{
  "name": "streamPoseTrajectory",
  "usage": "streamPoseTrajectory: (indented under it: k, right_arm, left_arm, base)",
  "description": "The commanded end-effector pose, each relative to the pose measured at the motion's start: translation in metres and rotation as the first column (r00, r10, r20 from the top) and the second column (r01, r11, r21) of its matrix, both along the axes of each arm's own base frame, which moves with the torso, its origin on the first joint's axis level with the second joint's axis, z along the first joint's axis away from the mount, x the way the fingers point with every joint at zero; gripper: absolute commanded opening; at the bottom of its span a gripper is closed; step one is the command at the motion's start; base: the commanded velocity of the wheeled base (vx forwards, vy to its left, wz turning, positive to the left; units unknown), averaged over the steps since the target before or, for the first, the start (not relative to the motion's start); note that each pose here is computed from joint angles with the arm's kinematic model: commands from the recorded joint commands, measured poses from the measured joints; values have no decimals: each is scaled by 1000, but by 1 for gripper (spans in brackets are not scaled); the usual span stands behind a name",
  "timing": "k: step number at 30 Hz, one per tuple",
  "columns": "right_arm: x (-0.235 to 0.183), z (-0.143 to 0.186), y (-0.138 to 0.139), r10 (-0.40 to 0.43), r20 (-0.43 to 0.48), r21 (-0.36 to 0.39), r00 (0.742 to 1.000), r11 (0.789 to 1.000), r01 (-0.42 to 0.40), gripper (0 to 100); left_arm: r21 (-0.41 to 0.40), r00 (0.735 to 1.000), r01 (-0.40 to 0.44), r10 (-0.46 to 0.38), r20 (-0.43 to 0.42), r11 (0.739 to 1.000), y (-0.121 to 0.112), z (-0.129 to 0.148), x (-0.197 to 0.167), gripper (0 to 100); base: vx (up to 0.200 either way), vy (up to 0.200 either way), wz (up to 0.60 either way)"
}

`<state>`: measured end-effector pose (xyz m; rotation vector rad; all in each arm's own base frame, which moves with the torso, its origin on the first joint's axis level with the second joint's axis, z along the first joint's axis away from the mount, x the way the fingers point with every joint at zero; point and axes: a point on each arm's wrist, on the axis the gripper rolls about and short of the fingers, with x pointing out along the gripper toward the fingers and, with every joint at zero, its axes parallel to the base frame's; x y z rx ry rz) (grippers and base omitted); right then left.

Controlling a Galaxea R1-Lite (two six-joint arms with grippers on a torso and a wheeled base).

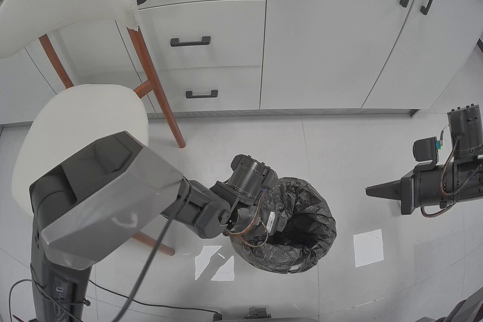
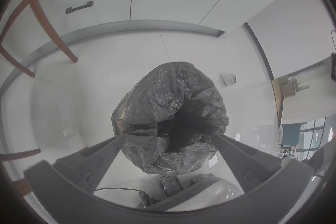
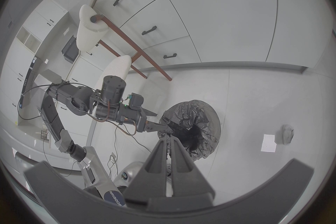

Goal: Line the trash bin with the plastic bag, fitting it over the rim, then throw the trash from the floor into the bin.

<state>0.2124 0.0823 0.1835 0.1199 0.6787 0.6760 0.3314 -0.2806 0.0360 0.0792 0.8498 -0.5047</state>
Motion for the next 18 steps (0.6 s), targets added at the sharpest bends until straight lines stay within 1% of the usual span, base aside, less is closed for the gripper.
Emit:
streamPoseTrajectory:
  k: [1,3,5,8,10,12,15,18]
  right_arm:
    - [0,1,0,1,2,1,1000,1000,-1,0]
    - [0,1,0,1,2,1,1000,1000,-1,0]
    - [1,1,1,1,4,2,1000,1000,-1,0]
    - [2,1,1,4,4,3,1000,1000,-4,0]
    - [2,1,1,4,4,3,1000,1000,-4,0]
    - [1,0,1,4,1,2,1000,1000,-4,0]
    - [1,1,1,3,5,2,1000,1000,-3,0]
    - [1,2,1,3,10,4,1000,1000,-3,0]
  left_arm:
    - [130,996,50,-59,64,990,8,-10,3,100]
    - [217,992,50,-74,104,975,11,-12,3,100]
    - [253,991,50,-80,108,966,14,-15,2,100]
    - [264,991,50,-81,110,963,19,-18,3,100]
    - [262,989,53,-87,118,964,19,-17,4,100]
    - [262,985,52,-93,147,964,22,-16,8,100]
    - [291,979,79,-129,155,953,23,-17,9,100]
    - [324,978,105,-157,139,940,25,-23,5,100]
  base:
    - [0,0,0]
    - [0,0,0]
    - [0,0,0]
    - [0,0,0]
    - [0,0,0]
    - [0,0,0]
    - [0,0,0]
    - [0,0,0]
